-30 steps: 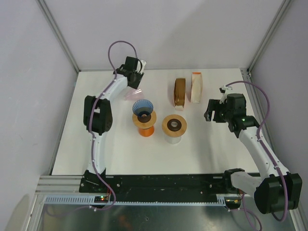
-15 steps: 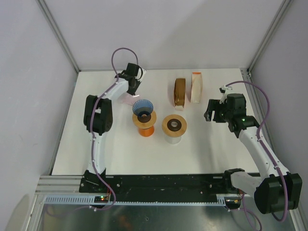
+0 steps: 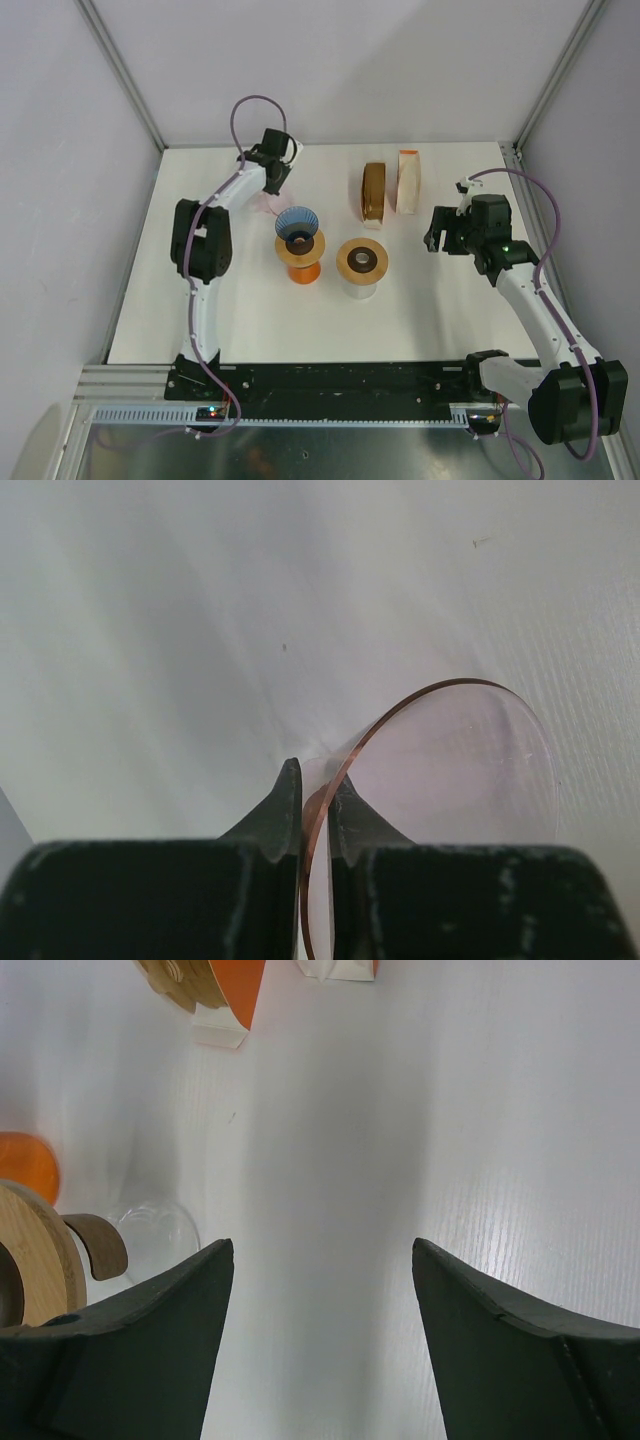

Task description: Place the coffee filter in the dripper

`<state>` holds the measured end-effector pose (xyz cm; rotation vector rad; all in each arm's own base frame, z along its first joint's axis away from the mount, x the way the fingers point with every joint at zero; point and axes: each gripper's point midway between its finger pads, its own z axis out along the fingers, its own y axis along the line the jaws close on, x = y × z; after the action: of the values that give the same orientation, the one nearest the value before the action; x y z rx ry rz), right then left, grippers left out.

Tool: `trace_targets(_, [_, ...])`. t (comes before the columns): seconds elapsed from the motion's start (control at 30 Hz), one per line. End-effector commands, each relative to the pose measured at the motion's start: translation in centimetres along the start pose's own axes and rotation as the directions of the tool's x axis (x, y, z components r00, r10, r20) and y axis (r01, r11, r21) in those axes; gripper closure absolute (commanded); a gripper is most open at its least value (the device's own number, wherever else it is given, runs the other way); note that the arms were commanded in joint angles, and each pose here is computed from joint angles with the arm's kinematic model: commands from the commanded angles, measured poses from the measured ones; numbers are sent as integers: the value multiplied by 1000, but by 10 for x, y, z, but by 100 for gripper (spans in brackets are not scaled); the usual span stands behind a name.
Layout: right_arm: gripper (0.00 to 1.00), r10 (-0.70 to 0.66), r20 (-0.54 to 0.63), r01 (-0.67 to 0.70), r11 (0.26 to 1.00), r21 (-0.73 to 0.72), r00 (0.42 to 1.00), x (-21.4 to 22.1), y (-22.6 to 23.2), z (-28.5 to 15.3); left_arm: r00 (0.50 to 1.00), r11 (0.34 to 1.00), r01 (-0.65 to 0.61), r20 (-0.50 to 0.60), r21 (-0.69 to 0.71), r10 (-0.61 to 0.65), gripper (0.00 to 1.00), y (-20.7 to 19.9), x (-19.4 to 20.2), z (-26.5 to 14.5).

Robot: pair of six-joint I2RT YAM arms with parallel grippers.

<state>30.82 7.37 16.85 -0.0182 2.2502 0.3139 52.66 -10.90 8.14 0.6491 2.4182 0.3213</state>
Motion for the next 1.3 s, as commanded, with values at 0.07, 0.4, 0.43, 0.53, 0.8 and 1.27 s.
trace_targets(0.07, [23,-13,54,14,1000,-22,998,-15,5,-7,981,998,42,192,-50,-32,100,36,-52,-75])
trace_targets(0.4, [23,-16,77,21,998,-55,997,-19,12,-14,924,991,133,361,13,-129,100,58,-88,-141])
trace_targets(0.43, [23,-16,83,21,998,-66,996,-21,14,-15,914,990,135,383,30,-136,100,57,-93,-149])
trace_targets(0.53, [23,-11,97,21,994,-103,995,-24,21,-18,874,986,148,457,76,-166,100,60,-109,-182])
trace_targets(0.8, [23,8,162,23,981,-190,987,-48,48,-35,764,980,124,616,155,-194,100,66,-134,-268])
trace_targets(1.27, [23,91,480,159,875,-456,873,-146,177,-129,612,970,-34,773,240,-170,100,17,-134,-394])
